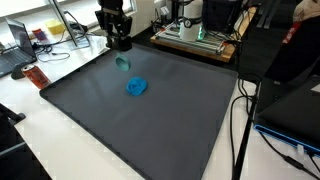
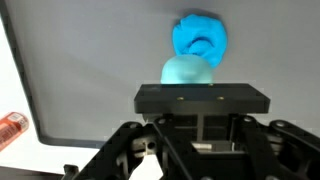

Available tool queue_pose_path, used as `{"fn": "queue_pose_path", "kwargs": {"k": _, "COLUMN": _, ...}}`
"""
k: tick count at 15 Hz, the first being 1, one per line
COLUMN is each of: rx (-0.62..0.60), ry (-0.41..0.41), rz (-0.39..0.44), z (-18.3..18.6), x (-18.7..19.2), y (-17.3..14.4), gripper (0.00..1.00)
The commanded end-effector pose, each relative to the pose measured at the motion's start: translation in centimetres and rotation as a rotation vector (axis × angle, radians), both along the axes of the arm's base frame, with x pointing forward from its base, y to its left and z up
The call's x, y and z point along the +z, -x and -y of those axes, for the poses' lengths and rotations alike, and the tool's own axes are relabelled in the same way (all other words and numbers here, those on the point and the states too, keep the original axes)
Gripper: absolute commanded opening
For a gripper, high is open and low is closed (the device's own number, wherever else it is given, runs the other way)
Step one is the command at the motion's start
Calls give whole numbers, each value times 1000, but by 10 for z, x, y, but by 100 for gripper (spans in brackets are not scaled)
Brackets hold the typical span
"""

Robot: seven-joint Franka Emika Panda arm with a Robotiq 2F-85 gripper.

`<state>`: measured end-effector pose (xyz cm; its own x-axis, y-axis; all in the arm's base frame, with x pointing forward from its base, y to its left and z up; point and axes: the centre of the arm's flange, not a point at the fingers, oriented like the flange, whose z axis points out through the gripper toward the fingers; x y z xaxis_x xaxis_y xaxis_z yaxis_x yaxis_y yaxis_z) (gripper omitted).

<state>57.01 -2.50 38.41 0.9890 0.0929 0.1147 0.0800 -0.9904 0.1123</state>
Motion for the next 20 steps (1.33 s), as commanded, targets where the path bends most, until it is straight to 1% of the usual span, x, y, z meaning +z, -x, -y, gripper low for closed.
{"fn": "queue_pose_path", "kwargs": {"k": 1, "rx": -99, "ry": 83, "rz": -48, "z": -32, "x": 21, "y": 1, "gripper": 23}}
{"fn": "queue_pose_path", "kwargs": {"k": 4, "rx": -176, "ry": 148, "rz": -61, "z": -61, "x": 27, "y": -3, "gripper": 23}}
{"fn": "queue_pose_path", "kwargs": {"k": 6, "rx": -238, "ry": 191, "rz": -43, "z": -80, "x": 31, "y": -7, "gripper": 23}}
{"fn": "queue_pose_path", "kwargs": {"k": 7, "rx": -271, "ry": 216, "rz": -16, "z": -87, "x": 33, "y": -9, "gripper": 23}}
{"fn": "queue_pose_path", "kwargs": {"k": 8, "rx": -214, "ry": 163, "rz": -32, "z": -73, "x": 26, "y": 0, "gripper": 48}}
{"fn": "queue_pose_path", "kwargs": {"k": 10, "rx": -244, "ry": 182, "rz": -12, "z": -85, "x": 29, "y": -2, "gripper": 48}}
{"fn": "queue_pose_path", "kwargs": {"k": 13, "rx": -255, "ry": 187, "rz": -10, "z": -85, "x": 29, "y": -3, "gripper": 48}}
{"fn": "queue_pose_path", "kwargs": {"k": 14, "rx": -256, "ry": 188, "rz": -10, "z": -84, "x": 29, "y": -3, "gripper": 23}}
{"fn": "queue_pose_path", "kwargs": {"k": 17, "rx": -310, "ry": 273, "rz": -22, "z": -120, "x": 43, "y": -25, "gripper": 23}}
{"fn": "queue_pose_path", "kwargs": {"k": 20, "rx": -380, "ry": 365, "rz": -49, "z": -151, "x": 53, "y": -38, "gripper": 23}}
